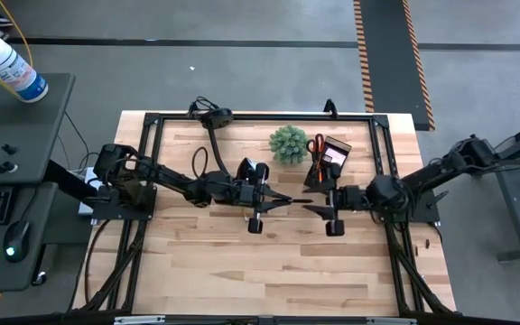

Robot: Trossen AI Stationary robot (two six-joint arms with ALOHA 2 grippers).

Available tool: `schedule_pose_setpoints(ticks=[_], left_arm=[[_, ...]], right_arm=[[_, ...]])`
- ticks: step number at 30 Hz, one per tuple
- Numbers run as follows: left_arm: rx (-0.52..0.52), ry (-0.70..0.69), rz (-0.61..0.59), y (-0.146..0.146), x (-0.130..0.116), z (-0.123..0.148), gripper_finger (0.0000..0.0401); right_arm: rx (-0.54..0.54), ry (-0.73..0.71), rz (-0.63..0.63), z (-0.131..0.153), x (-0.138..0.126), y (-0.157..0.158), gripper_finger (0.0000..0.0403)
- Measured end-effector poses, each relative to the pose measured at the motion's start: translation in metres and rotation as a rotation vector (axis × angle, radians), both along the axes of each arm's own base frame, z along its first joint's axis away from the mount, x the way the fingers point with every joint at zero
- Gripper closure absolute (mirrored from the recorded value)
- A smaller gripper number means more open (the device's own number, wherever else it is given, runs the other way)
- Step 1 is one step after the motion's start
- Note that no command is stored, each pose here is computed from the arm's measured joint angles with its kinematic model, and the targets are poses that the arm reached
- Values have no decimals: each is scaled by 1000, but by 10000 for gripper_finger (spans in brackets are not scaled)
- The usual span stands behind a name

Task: Pick and place office supplies into organizer
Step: Put the black pen into the desk organizer

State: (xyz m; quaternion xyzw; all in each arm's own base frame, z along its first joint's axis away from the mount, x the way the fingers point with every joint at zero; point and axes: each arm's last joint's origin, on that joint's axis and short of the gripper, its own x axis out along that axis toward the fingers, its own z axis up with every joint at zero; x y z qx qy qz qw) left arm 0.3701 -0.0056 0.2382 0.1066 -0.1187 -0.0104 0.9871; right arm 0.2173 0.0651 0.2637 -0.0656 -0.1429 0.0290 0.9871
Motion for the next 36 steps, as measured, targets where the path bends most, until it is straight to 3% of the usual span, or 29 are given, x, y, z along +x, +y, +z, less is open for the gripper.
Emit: schedule_pose_setpoints(ticks=[10, 21, 25, 36], left_arm=[[15, 0, 4, 0, 0, 0, 384], [16, 9, 8, 0, 0, -1, 384], [17, 12, 8, 0, 0, -1, 380], [19, 69, 75, 2, 1, -7, 297]], right_arm=[[-8, 36, 1, 5, 12, 4, 247], [-21, 40, -6, 4, 13, 4, 368], [-38, 40, -11, 4, 13, 4, 375], [-12, 118, -98, -2, 14, 2, 374]])
